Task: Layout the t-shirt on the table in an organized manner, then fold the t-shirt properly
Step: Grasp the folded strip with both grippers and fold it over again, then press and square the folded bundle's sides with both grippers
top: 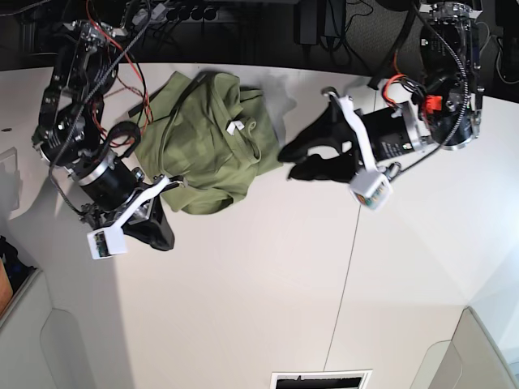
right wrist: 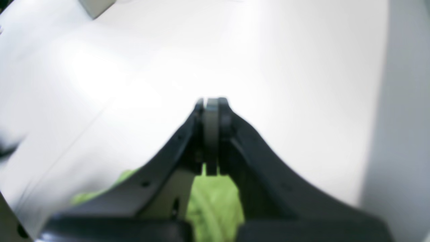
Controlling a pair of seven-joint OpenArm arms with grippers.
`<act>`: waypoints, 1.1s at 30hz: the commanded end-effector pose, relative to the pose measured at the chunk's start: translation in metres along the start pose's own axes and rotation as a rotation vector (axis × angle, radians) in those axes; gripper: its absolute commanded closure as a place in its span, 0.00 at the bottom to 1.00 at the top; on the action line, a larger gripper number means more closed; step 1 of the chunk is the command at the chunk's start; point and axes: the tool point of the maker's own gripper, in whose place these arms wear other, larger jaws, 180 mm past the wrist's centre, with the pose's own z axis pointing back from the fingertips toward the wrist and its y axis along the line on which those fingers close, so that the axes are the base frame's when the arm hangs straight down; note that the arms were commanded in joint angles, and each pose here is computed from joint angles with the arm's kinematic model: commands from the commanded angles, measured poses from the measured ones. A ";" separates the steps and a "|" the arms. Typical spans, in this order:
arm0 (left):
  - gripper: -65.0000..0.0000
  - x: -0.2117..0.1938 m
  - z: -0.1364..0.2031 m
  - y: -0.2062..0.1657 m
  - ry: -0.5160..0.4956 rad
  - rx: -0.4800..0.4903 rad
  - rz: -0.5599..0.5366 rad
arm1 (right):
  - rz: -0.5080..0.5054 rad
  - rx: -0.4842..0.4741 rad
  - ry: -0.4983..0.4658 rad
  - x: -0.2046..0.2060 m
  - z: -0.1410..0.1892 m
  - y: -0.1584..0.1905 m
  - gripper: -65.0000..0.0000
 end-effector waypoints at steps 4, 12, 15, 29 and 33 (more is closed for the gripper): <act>0.64 -0.001 -0.034 -0.057 0.007 -0.177 -0.044 | -0.022 0.067 0.022 -0.002 -0.034 -0.007 1.00; 0.64 -0.051 -0.075 -0.043 0.095 -0.137 0.055 | -0.100 0.133 0.170 -0.043 -0.072 -0.009 1.00; 0.64 -0.079 -0.081 -0.025 0.164 -0.117 0.130 | -0.067 0.164 0.228 -0.060 -0.072 0.001 1.00; 0.64 -0.054 -0.077 0.091 0.230 0.067 0.068 | -0.038 0.260 0.391 -0.120 -0.025 0.020 1.00; 0.64 -0.036 -0.091 0.109 0.218 0.077 0.070 | -0.075 0.304 0.370 -0.126 -0.011 0.041 1.00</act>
